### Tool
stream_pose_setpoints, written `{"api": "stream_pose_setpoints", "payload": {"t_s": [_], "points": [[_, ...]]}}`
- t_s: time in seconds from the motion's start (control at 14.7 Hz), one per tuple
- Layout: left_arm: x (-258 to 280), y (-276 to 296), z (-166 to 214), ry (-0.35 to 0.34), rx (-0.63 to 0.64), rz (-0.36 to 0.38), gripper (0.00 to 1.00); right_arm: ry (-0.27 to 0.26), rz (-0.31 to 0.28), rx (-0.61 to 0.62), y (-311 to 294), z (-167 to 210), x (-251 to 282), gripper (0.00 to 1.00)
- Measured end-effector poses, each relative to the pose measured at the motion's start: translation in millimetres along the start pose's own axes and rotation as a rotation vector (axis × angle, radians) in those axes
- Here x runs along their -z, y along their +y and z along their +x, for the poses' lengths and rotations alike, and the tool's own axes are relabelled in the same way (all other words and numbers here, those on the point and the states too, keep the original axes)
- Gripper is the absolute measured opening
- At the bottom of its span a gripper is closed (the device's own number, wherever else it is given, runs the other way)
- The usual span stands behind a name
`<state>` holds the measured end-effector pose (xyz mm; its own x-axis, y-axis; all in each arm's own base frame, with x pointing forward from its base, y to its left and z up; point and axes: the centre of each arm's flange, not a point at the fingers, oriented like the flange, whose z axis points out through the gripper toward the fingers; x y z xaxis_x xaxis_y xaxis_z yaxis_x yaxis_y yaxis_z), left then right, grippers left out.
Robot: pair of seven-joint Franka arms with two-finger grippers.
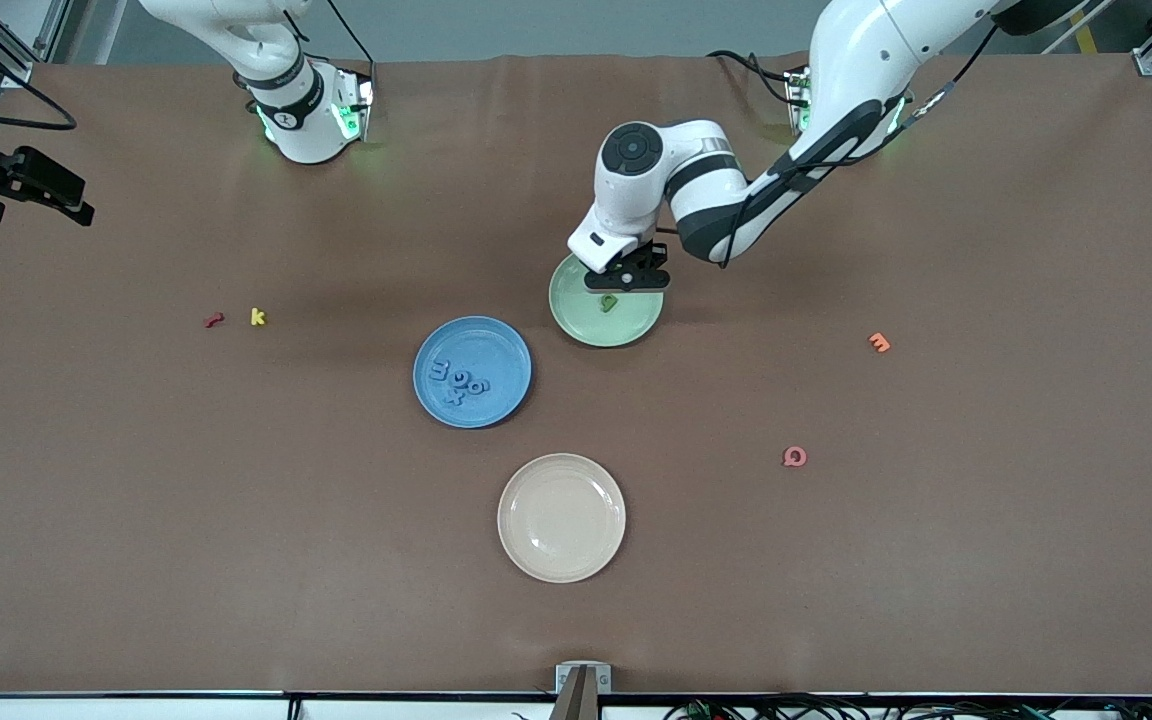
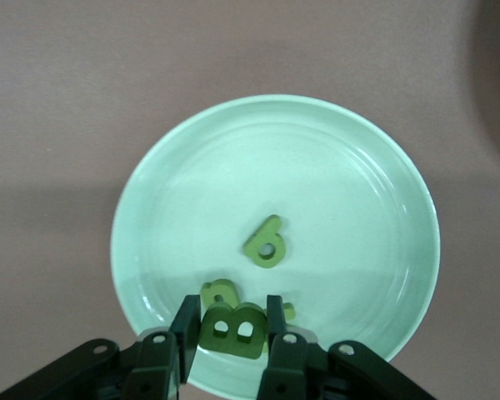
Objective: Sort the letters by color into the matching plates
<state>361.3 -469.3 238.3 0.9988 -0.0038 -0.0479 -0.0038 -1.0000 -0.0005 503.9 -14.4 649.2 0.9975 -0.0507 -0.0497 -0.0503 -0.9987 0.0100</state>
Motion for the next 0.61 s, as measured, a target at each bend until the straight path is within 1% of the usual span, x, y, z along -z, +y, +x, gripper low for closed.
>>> {"api": "stream_pose_setpoints", "payload": {"t_s": [0.2, 0.41, 0.61], "points": [[-9.1, 15.4, -0.3, 0.003, 0.004, 0.003, 0.36, 0.014, 0.004, -0.002, 0.7, 1.3, 1.4, 1.0], [-14.2, 28.4, 1.5, 0.003, -0.001, -0.003, 0.36, 0.03, 0.037, -0.002, -1.2, 3.0, 3.0, 1.0], [-20.0, 40.0, 5.2, 0.015, -0.002, -0.001, 0.36, 0.034, 0.047, -0.001, -2.3, 3.4, 3.4, 1.0]]}}
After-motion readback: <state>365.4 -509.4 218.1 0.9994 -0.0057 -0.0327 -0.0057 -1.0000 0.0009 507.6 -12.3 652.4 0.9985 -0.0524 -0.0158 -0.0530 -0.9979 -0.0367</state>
